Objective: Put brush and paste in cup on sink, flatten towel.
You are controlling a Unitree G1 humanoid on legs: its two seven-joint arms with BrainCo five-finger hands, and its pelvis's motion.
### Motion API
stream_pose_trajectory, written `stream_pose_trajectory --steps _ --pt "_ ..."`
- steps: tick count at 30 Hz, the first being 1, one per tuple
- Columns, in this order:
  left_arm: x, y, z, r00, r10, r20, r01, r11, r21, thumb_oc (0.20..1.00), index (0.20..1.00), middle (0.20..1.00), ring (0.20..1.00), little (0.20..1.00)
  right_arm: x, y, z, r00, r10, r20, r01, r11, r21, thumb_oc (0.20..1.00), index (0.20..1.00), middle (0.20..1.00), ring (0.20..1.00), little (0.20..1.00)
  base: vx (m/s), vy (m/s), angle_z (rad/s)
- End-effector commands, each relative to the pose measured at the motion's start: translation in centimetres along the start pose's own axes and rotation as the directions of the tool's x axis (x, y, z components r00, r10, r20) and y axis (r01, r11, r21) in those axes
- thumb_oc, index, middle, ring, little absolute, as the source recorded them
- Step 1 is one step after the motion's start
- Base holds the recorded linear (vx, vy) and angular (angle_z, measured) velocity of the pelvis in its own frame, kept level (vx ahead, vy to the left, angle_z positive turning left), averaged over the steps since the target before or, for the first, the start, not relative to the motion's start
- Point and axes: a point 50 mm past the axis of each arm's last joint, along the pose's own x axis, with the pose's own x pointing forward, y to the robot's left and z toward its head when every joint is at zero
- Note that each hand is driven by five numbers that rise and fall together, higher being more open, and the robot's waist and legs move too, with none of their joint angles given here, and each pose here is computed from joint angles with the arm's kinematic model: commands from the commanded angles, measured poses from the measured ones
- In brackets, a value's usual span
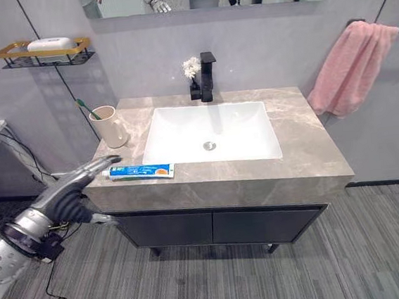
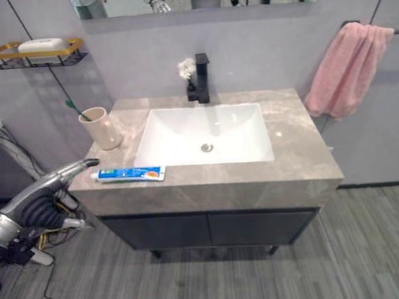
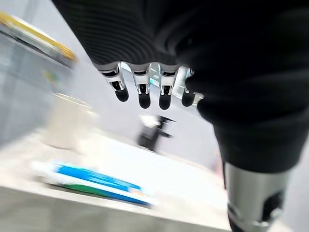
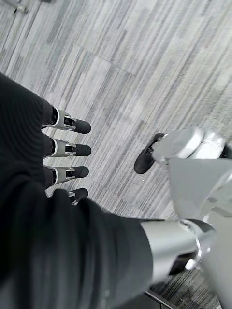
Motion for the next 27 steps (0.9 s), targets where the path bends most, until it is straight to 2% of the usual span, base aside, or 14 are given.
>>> stream_pose_trajectory --steps 1,4,10,19,27 --pt "0.9 2.5 0.6 0.990 0.132 0.043 -0.136 0.983 0.121 1.000 1.000 1.000 1.000 1.000 0.2 -0.5 0.9 1.000 -0.004 0.001 0.004 1.000 -0.015 1.000 1.000 1.000 1.000 1.000 -0.01 0.016 -0.26" --pt "1.0 3.0 -0.6 0.989 0.146 -0.018 -0.140 0.975 0.174 1.000 1.000 1.000 1.000 1.000 0.0 -0.3 -0.2 1.000 0.000 -0.025 0.000 1.000 0.011 1.000 1.000 1.000 1.000 1.000 0.00 0.011 -0.20" --pt "0.9 3.6 -3.1 0.972 0.197 -0.131 -0.173 0.970 0.173 1.000 1.000 1.000 1.000 1.000 -0.3 0.2 -1.8 0.998 0.014 -0.067 -0.010 0.999 0.050 1.000 1.000 1.000 1.000 1.000 0.01 0.011 -0.17" --pt "1.0 3.7 -5.6 0.949 0.194 -0.250 -0.152 0.972 0.179 1.000 1.000 1.000 1.000 1.000 -0.2 -0.3 -1.3 0.999 0.003 -0.054 0.001 0.998 0.062 1.000 1.000 1.000 1.000 1.000 -0.01 0.019 -0.19" --pt "1.3 2.4 -7.7 0.925 0.172 -0.338 -0.117 0.977 0.177 1.000 1.000 1.000 1.000 1.000 -0.2 -1.1 -0.6 0.999 -0.031 -0.020 0.032 0.997 0.075 1.000 1.000 1.000 1.000 1.000 0.00 0.000 0.00"
